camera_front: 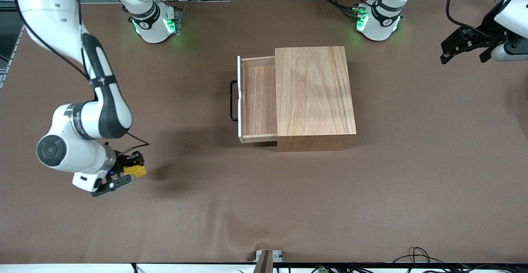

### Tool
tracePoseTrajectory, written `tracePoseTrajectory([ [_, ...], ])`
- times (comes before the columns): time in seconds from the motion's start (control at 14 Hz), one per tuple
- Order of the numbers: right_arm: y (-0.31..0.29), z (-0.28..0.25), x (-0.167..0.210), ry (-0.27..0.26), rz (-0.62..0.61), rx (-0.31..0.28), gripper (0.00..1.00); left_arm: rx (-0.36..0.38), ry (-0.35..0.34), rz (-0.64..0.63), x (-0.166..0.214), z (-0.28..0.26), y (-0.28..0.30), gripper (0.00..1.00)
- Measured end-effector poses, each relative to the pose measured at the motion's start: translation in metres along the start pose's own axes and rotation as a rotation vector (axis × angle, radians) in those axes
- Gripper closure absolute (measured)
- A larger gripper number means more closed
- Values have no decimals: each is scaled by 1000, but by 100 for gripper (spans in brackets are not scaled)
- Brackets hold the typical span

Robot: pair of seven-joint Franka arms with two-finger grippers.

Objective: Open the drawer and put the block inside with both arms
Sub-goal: 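Carry the yellow cube with the right gripper over the open drawer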

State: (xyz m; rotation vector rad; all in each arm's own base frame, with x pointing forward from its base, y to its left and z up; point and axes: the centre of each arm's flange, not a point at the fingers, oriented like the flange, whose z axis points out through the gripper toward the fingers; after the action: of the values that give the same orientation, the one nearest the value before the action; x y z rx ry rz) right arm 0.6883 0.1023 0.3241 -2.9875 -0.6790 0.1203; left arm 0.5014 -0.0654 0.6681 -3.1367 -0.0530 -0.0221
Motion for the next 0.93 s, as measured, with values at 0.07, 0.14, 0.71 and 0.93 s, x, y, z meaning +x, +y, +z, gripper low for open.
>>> tracePoseTrajectory([
  [0.07,-32,-13,4,-5,24,13,44,0,0,0,0,0,0,0],
  [0.14,-62,-23,6,-20,59,25,44,0,1,0,0,0,0,0],
  [0.71,-267,-65,3,-46,321,85,44,0,2,-1,0,-1,-1,0],
  [0.93,-337,-60,-6,-59,381,73,44,0,2,-1,0,0,-1,0],
])
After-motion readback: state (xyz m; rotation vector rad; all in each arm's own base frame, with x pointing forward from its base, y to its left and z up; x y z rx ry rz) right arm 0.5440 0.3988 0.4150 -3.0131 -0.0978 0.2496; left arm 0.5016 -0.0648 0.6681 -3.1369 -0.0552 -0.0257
